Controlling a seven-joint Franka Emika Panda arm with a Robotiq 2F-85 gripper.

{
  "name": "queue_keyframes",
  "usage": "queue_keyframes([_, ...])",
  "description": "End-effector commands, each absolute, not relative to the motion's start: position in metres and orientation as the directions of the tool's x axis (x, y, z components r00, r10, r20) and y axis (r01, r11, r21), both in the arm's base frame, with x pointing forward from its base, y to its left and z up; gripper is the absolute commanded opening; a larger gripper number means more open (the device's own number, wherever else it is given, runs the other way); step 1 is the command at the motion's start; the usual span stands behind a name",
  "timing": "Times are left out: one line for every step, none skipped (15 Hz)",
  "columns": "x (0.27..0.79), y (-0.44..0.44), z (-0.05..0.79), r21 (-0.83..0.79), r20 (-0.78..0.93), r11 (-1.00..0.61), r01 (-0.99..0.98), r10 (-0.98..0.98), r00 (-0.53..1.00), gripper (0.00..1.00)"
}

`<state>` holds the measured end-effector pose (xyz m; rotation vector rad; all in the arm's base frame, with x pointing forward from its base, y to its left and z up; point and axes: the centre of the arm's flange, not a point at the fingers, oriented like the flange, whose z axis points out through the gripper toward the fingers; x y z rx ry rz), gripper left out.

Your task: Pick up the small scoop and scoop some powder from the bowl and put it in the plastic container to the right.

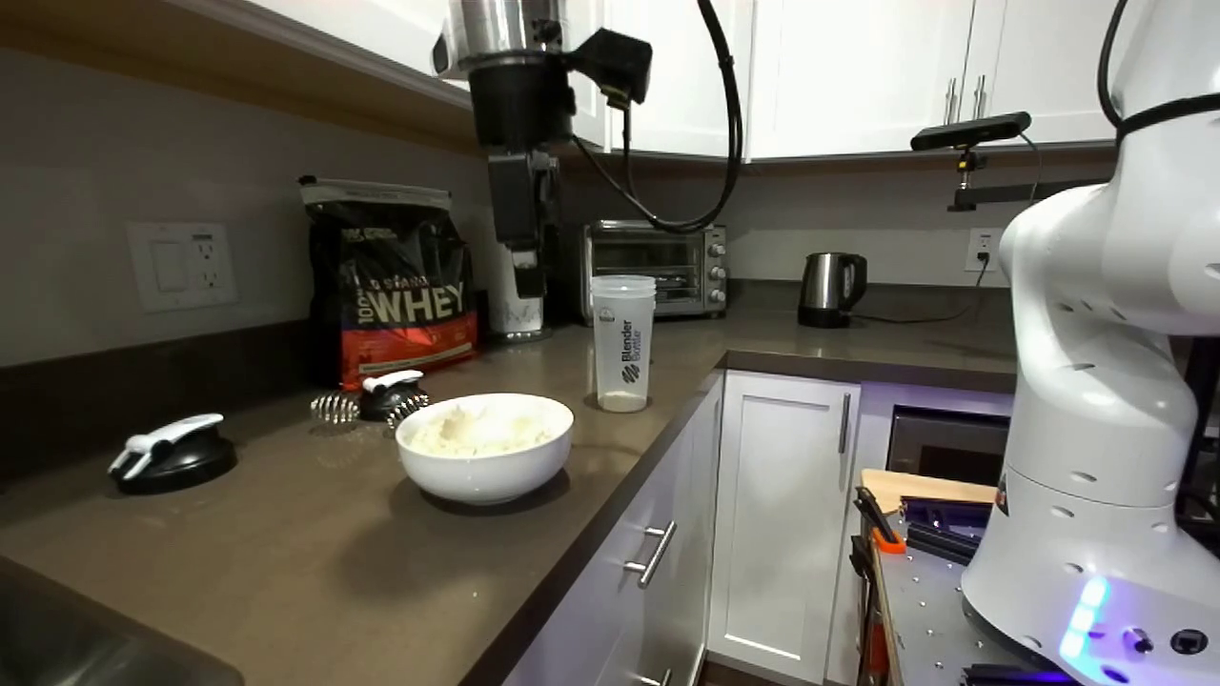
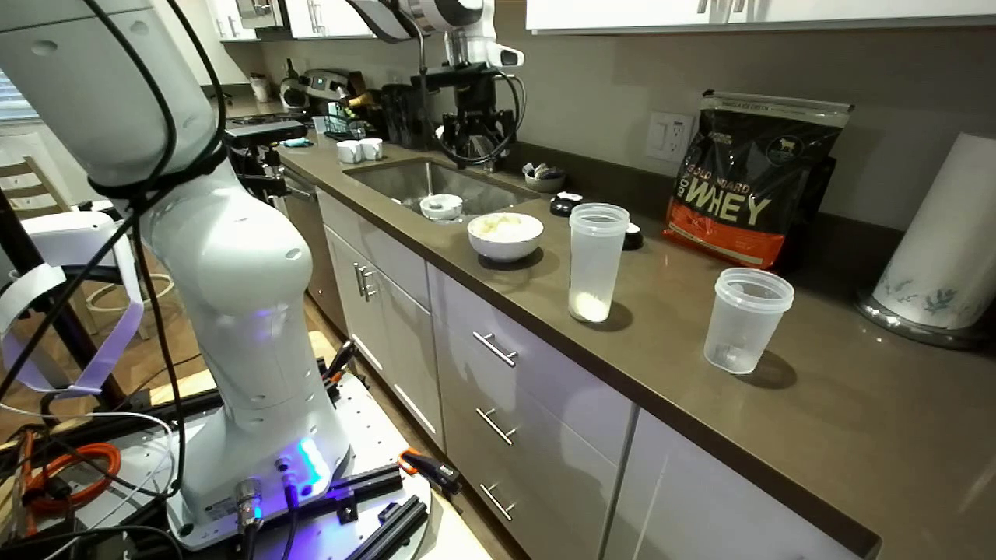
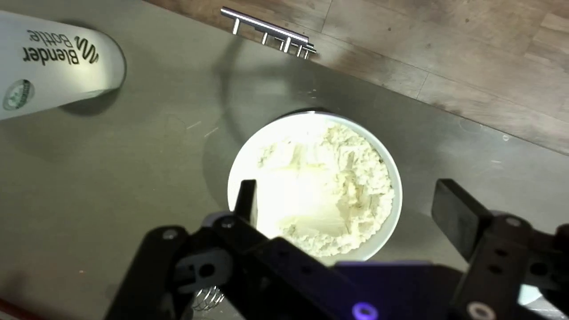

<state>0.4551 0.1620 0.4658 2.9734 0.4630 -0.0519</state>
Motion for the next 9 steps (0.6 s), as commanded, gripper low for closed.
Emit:
queue_keyframes([0.465, 0.160, 0.460, 0.086, -0.012, -0.945, 0.315, 0.315, 0.949, 1.00])
queue_keyframes([0.465, 0.157, 0.459, 0.077, 0.009, -0.949, 0.306, 0.307, 0.952, 1.00])
queue_keyframes([0.464, 0.155, 0.459, 0.068, 0.023, -0.952, 0.298, 0.300, 0.954, 1.00])
queue_keyframes([0.462, 0.153, 0.459, 0.058, 0.043, -0.955, 0.292, 0.294, 0.955, 1.00])
queue_keyframes([0.461, 0.150, 0.457, 0.053, 0.059, -0.957, 0.287, 0.290, 0.955, 1.00])
queue_keyframes([0.459, 0.148, 0.455, 0.045, 0.077, -0.958, 0.284, 0.286, 0.955, 1.00])
queue_keyframes([0.457, 0.145, 0.453, 0.039, 0.090, -0.960, 0.276, 0.279, 0.956, 1.00])
queue_keyframes([0.455, 0.144, 0.450, 0.032, 0.105, -0.962, 0.272, 0.274, 0.956, 1.00])
queue_keyframes([0.452, 0.142, 0.448, 0.032, 0.115, -0.962, 0.271, 0.273, 0.955, 1.00])
